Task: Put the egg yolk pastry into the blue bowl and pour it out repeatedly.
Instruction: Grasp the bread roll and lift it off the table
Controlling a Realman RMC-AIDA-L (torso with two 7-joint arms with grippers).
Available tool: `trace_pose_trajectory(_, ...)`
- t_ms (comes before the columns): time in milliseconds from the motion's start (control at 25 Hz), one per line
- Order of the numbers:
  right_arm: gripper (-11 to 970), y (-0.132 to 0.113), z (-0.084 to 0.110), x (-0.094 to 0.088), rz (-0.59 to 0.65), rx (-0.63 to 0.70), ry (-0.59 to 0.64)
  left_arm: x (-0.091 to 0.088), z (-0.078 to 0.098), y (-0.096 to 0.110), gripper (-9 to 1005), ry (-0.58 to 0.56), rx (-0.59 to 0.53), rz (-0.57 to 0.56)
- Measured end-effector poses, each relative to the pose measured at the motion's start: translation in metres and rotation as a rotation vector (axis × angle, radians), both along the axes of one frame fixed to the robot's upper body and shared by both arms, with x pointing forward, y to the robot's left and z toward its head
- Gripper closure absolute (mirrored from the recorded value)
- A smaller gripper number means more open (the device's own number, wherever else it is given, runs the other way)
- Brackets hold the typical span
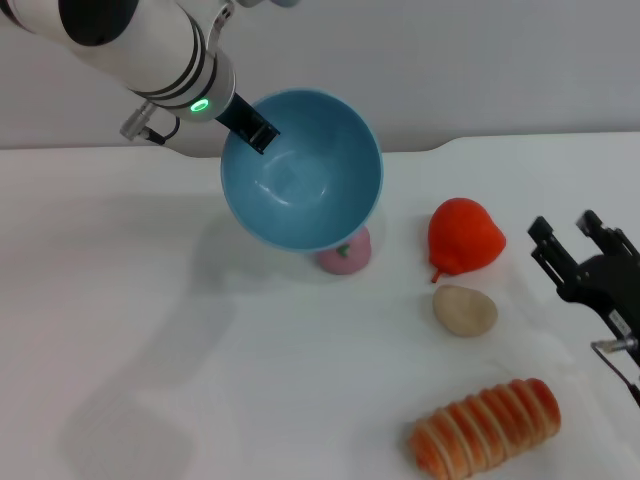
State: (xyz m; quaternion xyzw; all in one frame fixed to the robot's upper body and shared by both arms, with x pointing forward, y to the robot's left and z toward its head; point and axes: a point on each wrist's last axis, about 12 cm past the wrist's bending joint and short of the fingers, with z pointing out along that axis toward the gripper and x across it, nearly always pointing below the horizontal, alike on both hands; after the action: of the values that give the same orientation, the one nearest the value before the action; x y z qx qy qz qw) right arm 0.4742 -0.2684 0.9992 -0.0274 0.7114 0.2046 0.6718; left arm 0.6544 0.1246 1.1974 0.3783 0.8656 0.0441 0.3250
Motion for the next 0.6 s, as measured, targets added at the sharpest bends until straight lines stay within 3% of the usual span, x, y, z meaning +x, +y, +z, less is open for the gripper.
trace_pose_trajectory(320, 304, -0.029, 0.025, 0.042, 0.245, 0.107, 0.097, -0.003, -0.008, 0.002, 996, 0.017, -0.011, 0.020)
trace_pose_trajectory(600, 304, -0.057, 0.049, 0.061, 0.310, 0.080, 0.280, -0.003, -0.014, 0.006, 997, 0.029, -0.016, 0.038)
